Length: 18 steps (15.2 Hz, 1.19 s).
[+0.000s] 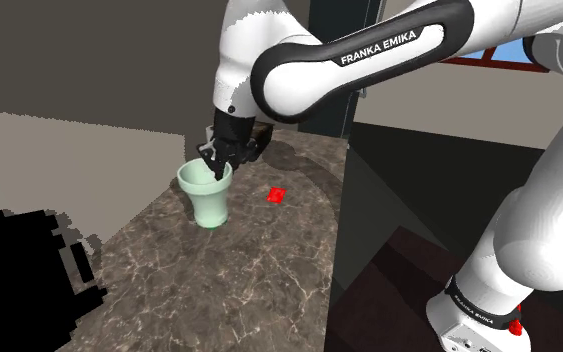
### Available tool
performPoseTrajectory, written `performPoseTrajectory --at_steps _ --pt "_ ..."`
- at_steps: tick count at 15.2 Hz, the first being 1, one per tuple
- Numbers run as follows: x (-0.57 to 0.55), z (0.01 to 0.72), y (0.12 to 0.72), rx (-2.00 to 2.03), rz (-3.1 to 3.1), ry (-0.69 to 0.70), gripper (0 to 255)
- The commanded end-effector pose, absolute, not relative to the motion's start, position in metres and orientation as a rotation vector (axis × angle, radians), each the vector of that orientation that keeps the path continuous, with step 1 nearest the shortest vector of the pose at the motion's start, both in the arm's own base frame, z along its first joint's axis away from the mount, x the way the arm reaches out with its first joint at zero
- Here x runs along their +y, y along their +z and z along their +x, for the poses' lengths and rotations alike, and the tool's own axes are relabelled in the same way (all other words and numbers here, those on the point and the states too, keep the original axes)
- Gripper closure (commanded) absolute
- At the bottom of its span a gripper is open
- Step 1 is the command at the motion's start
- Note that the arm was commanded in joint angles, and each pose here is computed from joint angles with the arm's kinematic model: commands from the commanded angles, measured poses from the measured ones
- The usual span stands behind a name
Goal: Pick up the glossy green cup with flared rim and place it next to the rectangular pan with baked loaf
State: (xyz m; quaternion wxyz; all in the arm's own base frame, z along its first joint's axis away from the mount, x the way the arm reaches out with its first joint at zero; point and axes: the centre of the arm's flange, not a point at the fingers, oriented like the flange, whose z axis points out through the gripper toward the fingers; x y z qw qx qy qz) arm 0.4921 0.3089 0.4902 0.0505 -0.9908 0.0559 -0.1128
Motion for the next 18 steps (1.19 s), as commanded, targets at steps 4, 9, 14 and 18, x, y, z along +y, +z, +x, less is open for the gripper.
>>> performPoseTrajectory --at_steps 4,9,14,18 --pt "0.309 0.492 0.517 0.170 -3.016 -0.344 255" --pt "0.309 0.492 0.543 0.170 -3.016 -0.344 255" --pt "0.309 0.492 0.570 0.170 -3.016 -0.344 255" --pt "0.290 0.510 0.576 0.170 -3.016 -0.344 255"
